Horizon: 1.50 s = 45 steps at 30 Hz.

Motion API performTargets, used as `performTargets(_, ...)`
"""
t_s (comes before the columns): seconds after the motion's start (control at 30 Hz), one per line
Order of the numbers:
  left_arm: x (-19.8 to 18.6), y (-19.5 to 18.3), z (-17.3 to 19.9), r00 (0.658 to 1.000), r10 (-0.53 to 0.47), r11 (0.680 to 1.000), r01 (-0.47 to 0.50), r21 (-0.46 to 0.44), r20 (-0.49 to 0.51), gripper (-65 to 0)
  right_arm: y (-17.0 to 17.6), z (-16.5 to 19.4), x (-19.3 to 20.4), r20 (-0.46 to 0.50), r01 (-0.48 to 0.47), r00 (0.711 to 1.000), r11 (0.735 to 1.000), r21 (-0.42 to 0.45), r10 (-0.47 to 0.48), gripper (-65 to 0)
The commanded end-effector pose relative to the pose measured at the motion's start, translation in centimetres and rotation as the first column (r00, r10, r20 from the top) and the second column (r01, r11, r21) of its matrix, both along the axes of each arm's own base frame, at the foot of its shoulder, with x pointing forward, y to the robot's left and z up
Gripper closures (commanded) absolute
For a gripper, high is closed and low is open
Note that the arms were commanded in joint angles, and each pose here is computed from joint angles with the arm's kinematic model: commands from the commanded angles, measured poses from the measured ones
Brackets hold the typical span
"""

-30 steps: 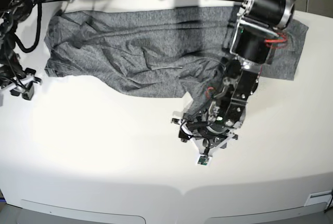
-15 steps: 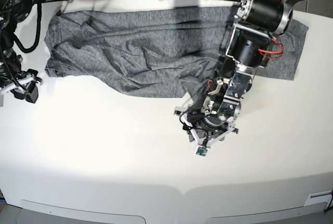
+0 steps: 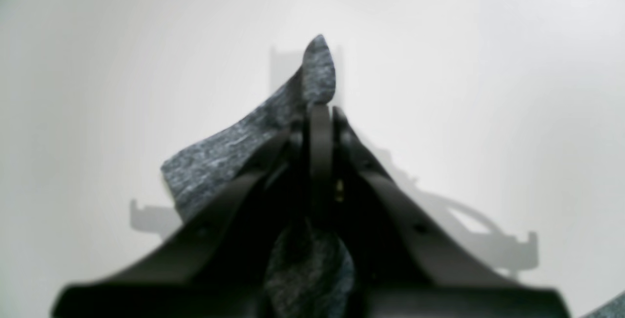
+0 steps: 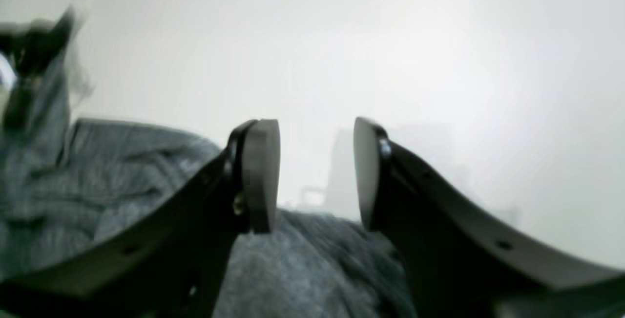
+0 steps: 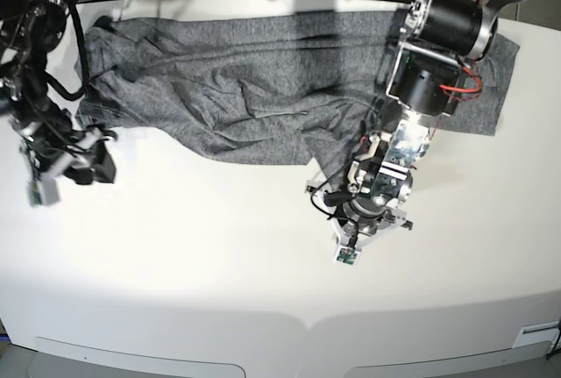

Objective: Fold the T-shirt properly
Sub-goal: 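Grasp the shirt edge with right gripper beside the folded sleeve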

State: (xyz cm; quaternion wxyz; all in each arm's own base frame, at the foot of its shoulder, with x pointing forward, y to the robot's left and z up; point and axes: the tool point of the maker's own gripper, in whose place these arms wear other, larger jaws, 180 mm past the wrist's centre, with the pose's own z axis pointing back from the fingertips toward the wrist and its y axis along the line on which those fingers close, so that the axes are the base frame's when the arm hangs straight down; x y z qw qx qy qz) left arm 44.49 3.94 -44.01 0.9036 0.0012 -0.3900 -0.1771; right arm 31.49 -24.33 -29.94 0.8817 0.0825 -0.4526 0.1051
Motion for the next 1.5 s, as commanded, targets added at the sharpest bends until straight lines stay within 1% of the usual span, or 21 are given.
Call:
performTargets(0.0,1.3,0.3,1.4,1.0,0.008,1.0,-0.008,0.014,0.029,0.0,0.9,2.0,1.4,0.062,-0.055,0.996,0.998,-0.035,0.057,-25.7)
performTargets(0.07,1.8,0.6,1.8,0.999,0.01,1.0,-0.011,0.017,0.038,0.0,3.1,1.6,2.3,0.025,-0.145,0.989,0.985,-0.097,0.148,-25.7)
performTargets(0.13,2.0,0.9,2.0,0.999,0.013,1.0,-0.014,0.022,0.038,0.0,5.1,0.9,2.9,-0.024,-0.227,0.974,0.96,-0.162,0.226,-25.7)
performTargets(0.2,1.9,0.9,2.0,0.999,0.013,1.0,-0.014,0.022,0.037,0.0,6.8,-0.3,3.3,-0.073,-0.299,0.954,0.927,-0.228,0.29,-25.6)
performTargets(0.27,1.8,1.0,1.8,0.999,0.015,1.0,-0.016,0.026,0.03,0.0,8.0,-2.1,3.3,-0.138,-0.366,0.93,0.883,-0.293,0.34,-25.6)
performTargets(0.3,1.8,1.1,1.8,1.0,0.016,0.999,-0.017,0.028,0.026,0.0,8.7,-3.0,3.4,-0.165,-0.397,0.917,0.864,-0.308,0.362,-25.6)
performTargets(0.37,1.8,1.3,1.7,1.0,0.018,0.999,-0.019,0.032,0.023,0.0,9.9,-5.3,3.2,-0.238,-0.459,0.886,0.831,-0.316,0.399,-25.6)
performTargets(0.47,1.6,1.3,1.6,1.0,0.02,0.999,-0.02,0.034,0.013,0.0,9.7,-8.4,3.3,-0.351,-0.514,0.848,0.779,-0.359,0.398,-25.6)
performTargets(0.5,1.6,1.3,1.6,1.0,0.02,0.999,-0.021,0.034,0.012,0.0,9.4,-9.1,3.4,-0.377,-0.523,0.84,0.768,-0.369,0.39,-25.6)
performTargets(0.53,1.6,1.3,1.6,1.0,0.02,0.999,-0.021,0.035,0.012,0.0,9.1,-9.6,3.6,-0.398,-0.528,0.834,0.764,-0.371,0.383,-25.6)
performTargets(0.7,1.6,1.3,1.6,1.0,0.021,0.999,-0.021,0.036,0.01,0.0,8.2,-10.9,3.7,-0.44,-0.521,0.825,0.78,-0.346,0.355,-25.6)
performTargets(0.87,1.6,1.4,1.6,1.0,0.021,0.999,-0.021,0.036,0.01,0.0,8.2,-12.0,2.7,-0.481,-0.522,0.804,0.803,-0.288,0.35,-25.6)
performTargets(0.97,1.6,1.4,1.6,1.0,0.021,0.999,-0.021,0.036,0.01,0.0,8.9,-12.1,2.2,-0.49,-0.525,0.792,0.817,-0.238,0.366,-25.6)
performTargets(1.13,1.6,1.4,1.6,1.0,0.021,0.999,-0.021,0.036,0.01,0.0,9.9,-11.8,2.1,-0.473,-0.523,0.788,0.834,-0.177,0.394,-25.6)
performTargets(1.17,1.6,1.4,1.6,1.0,0.021,0.999,-0.021,0.036,0.01,0.0,10.0,-11.8,2.0,-0.472,-0.523,0.788,0.834,-0.175,0.395,-24.8)
performTargets(1.27,1.6,1.4,1.6,1.0,0.021,0.999,-0.021,0.036,0.01,0.0,9.9,-11.9,1.9,-0.475,-0.524,0.787,0.834,-0.175,0.395,-13.3)
performTargets(1.3,1.6,1.4,1.6,1.0,0.021,0.999,-0.021,0.036,0.009,0.0,9.9,-11.9,2.0,-0.474,-0.523,0.787,0.834,-0.174,0.395,-12.1)
performTargets(1.4,1.6,1.4,1.6,1.0,0.021,0.999,-0.021,0.036,0.009,0.0,10.0,-11.6,2.3,-0.467,-0.522,0.791,0.834,-0.177,0.396,-12.4)
performTargets(1.47,1.6,1.4,1.6,1.0,0.021,0.999,-0.021,0.036,0.009,0.0,10.2,-11.3,2.6,-0.456,-0.52,0.793,0.838,-0.164,0.403,-15.0)
